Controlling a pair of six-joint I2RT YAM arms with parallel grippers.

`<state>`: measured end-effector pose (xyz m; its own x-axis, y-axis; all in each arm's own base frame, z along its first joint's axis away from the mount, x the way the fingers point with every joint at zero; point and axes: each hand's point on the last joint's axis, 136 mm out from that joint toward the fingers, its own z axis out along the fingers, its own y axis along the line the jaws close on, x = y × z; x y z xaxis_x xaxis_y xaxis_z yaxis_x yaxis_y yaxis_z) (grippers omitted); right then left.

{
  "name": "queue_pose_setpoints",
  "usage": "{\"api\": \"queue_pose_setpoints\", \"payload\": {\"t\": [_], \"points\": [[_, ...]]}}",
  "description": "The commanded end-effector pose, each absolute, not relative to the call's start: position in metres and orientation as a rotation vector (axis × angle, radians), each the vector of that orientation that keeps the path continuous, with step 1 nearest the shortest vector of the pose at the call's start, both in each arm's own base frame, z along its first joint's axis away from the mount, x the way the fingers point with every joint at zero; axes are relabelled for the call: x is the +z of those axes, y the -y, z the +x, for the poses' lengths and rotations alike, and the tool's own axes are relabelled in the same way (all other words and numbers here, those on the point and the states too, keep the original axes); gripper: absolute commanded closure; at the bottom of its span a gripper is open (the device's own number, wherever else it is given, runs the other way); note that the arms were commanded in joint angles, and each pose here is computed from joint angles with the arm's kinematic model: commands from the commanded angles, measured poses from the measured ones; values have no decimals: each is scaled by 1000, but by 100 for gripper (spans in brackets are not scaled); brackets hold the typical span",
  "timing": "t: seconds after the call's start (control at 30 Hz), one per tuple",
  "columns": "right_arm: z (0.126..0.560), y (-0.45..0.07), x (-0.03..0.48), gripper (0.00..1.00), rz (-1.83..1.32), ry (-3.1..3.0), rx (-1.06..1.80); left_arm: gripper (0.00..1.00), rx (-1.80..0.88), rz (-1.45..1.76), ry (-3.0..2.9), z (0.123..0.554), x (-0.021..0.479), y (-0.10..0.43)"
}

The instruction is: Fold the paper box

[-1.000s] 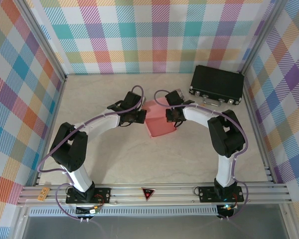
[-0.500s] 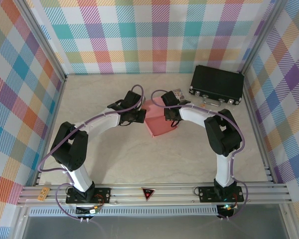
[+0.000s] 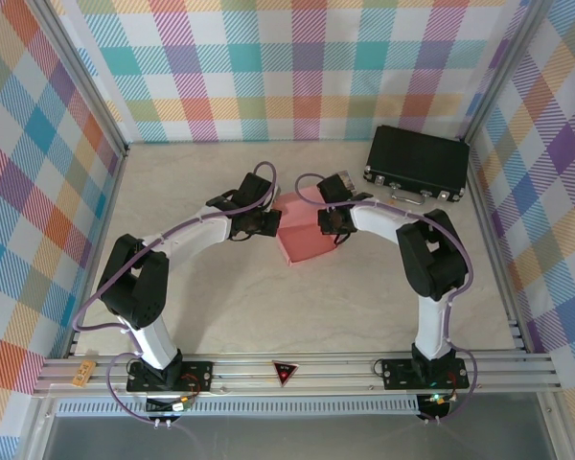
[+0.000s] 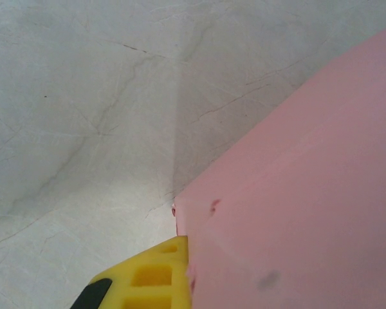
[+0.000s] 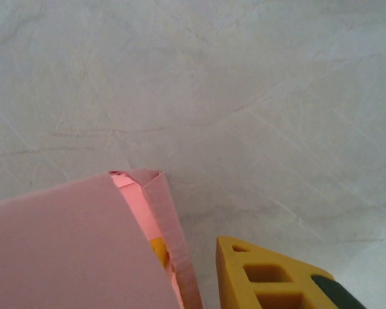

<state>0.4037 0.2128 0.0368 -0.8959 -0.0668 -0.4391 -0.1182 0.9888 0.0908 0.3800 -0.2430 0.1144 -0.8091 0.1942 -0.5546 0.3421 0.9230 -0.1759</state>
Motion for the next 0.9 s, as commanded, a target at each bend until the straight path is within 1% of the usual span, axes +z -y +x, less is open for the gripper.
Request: {"api": "queue_pose_setpoints", "payload": {"t": [0.0,0.23,0.47,0.6,0.87], "points": [[369,-210,19,71,-220,-2800,228,100,-425,432,-2466,388,132,257],[366,-208,35,58,-181,-2761,359,100,-456,502,-2454,381,135,262],[361,-208,50,49,-133,-2707,512,100,-441,562,-2447,374,131,259],[361,-201,54,44,-69,-2695,538,100,-429,581,-2442,370,129,256],[361,-198,72,40,-42,-2629,627,100,-418,606,-2436,366,131,255]]}}
